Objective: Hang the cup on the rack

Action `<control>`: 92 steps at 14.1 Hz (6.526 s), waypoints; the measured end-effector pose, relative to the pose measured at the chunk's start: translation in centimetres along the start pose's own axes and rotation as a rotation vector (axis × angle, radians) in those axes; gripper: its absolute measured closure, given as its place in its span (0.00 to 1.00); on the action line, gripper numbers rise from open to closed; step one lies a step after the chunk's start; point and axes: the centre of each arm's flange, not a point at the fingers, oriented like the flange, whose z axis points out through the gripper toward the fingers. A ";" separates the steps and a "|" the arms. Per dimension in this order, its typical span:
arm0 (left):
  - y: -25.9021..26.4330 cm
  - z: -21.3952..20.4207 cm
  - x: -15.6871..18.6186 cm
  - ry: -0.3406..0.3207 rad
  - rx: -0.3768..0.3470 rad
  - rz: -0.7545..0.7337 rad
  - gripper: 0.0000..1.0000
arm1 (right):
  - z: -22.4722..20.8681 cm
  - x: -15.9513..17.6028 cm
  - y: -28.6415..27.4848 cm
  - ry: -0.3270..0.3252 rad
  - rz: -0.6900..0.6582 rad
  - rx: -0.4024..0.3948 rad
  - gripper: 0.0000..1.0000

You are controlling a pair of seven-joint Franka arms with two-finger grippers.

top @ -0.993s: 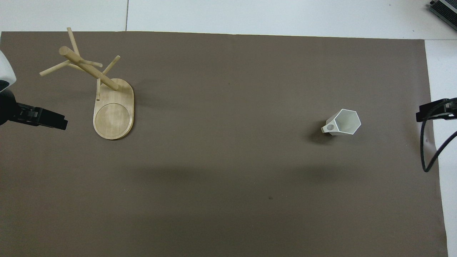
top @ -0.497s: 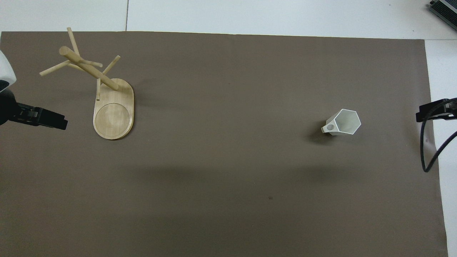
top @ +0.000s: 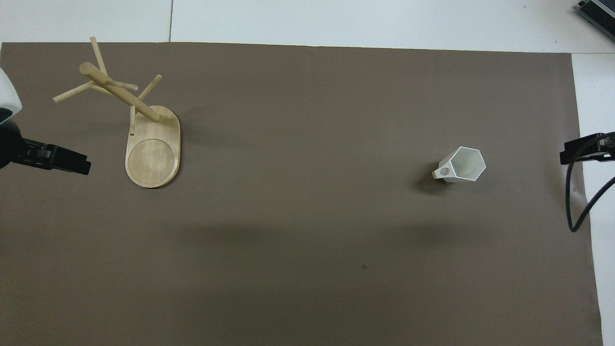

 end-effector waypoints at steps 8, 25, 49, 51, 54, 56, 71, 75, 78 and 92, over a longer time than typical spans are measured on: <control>0.0 0.0 0.0 0.000 0.000 0.000 0.00 | 0.0 0.0 0.1 0.000 0.002 0.000 0.00; 0.0 0.0 0.0 0.000 0.000 0.000 0.00 | -0.1 0.2 0.6 0.019 0.010 -0.001 0.00; 0.0 0.0 0.0 0.000 0.000 0.000 0.00 | 19.4 5.0 -4.5 0.164 -0.015 0.017 0.00; 0.0 0.0 0.0 0.000 0.000 0.000 0.00 | 20.4 5.2 -4.9 0.161 -0.021 0.020 0.00; 0.0 0.0 0.0 0.000 0.000 0.000 0.00 | 22.0 5.3 -5.5 0.162 -0.030 0.024 0.00; 0.0 0.0 0.0 0.000 0.000 0.000 0.00 | 23.3 5.0 -5.6 0.161 -0.032 0.026 0.00; 0.0 0.0 0.0 0.000 0.000 0.000 0.00 | 23.0 4.8 -5.6 0.178 -0.086 0.021 0.00; 0.0 0.0 0.0 0.000 0.000 0.000 0.00 | 22.1 5.0 -4.8 0.167 -0.110 0.014 0.00; 0.0 0.0 0.0 0.000 0.000 0.000 0.00 | 22.2 5.0 -4.7 0.154 -0.112 0.014 0.00; 0.0 0.0 0.0 -0.003 0.000 0.000 0.00 | 23.9 4.0 -4.8 0.109 -0.175 0.013 0.00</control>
